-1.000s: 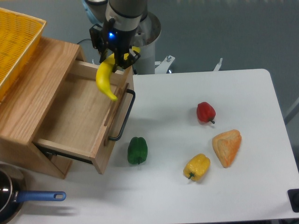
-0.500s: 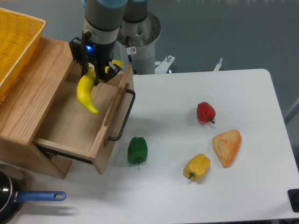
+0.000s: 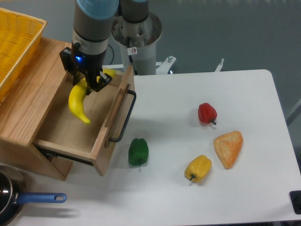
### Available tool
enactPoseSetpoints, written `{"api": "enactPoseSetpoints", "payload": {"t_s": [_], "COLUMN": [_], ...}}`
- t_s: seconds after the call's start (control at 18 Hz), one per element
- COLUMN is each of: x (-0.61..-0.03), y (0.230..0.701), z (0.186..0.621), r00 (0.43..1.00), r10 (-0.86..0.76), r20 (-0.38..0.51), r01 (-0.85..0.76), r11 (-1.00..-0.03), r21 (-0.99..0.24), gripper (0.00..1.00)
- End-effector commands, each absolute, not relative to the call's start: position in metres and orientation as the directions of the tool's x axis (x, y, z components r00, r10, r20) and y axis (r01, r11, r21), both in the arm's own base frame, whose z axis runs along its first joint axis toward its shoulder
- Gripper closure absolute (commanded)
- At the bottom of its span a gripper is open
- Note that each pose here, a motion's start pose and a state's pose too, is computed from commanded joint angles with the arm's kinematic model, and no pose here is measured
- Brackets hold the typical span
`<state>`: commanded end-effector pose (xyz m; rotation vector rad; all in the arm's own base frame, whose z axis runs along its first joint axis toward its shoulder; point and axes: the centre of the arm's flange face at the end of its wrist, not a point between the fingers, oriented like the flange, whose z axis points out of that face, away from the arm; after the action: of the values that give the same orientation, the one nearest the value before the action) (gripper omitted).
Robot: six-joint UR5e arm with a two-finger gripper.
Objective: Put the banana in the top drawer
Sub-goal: 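Lower the banana into the drawer and open the gripper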
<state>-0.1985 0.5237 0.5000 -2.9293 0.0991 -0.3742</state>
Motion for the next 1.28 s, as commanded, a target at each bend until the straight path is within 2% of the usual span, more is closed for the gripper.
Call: {"api": "enactPoseSetpoints", "payload": {"t_s": [1.28], "x": [-0.201], "y": [0.530], "z": [0.475], "r00": [0.967], "r10": [-0.077], "r20": [0.241], "r01": [-0.042], "r11": [-0.988], "r21": [-0.149], "gripper": [0.53]}}
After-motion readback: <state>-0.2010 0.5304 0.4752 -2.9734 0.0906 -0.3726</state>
